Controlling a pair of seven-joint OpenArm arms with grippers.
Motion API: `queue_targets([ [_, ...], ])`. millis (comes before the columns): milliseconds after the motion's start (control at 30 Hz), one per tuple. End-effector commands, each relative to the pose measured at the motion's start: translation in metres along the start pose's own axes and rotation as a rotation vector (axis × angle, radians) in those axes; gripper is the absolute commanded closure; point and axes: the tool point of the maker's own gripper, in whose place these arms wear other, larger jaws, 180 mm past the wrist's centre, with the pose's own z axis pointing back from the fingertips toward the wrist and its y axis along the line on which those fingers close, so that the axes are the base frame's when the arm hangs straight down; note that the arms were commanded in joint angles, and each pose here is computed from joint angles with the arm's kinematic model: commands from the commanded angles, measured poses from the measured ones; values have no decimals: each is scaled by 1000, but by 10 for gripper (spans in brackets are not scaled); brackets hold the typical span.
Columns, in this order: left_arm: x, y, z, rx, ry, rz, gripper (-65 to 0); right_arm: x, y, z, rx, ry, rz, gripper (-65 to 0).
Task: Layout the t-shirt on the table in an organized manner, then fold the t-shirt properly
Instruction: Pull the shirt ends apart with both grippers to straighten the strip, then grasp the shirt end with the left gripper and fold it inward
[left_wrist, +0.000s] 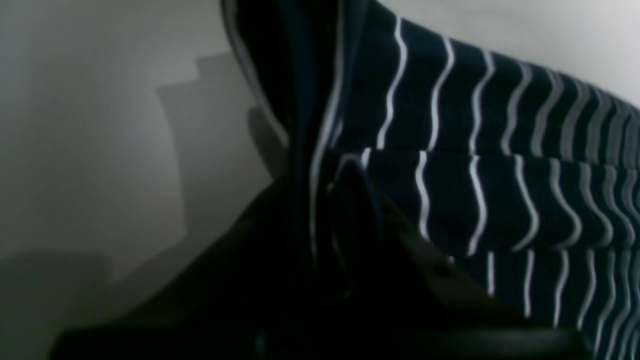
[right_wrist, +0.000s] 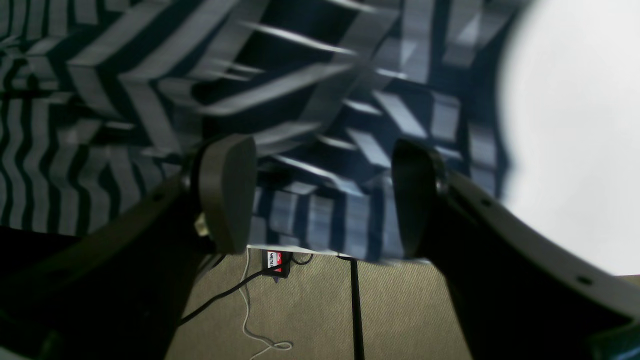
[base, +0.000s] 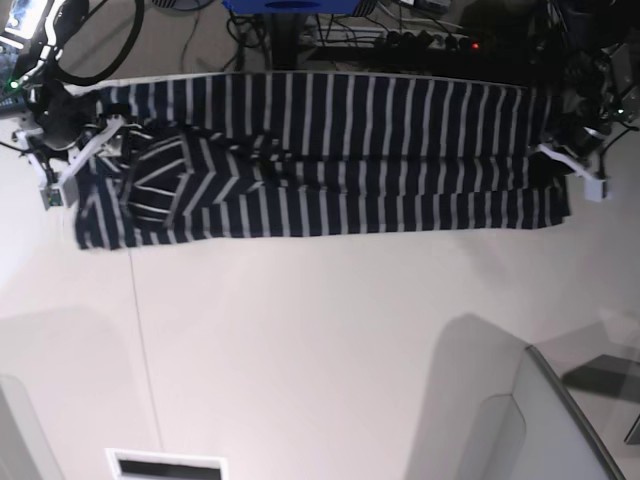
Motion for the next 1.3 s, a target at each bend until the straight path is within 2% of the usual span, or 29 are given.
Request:
queue_targets([
  [0,37,9,13,8,-92,-48,0,9,0,3,0,-32,9,-392],
  [67,54,5,23,8,-131,-105,0,9,0,3,2,-32,9,-393],
  [133,63,3,33,51,-153,-148,0,9,0,3,2,-32,9,-395],
  [300,64,-10,59,241,-199,-210,0,9,0,3,2,-30,9,-395],
  [367,52,-24,62,302,-165,-220,0,9,0,3,2,-30,9,-395],
  [500,25,-60,58,338,-81,-235,0,9,1,3,10,-30,25,-395],
  [633,18,-90,47,359,-65,-221,0,4,7,1,43,-17,82,-392],
  [767,10,-121,29,329,5,-256,0,-5,4,-4,47,15,75,-392],
  [900,4,-152,15,258,43,-278,0,-12,-4,-9,43,43,75,-392],
  [1267,-6,-241,-7,36,54,-401,0,-10,-7,-9,38,36,73,-392],
])
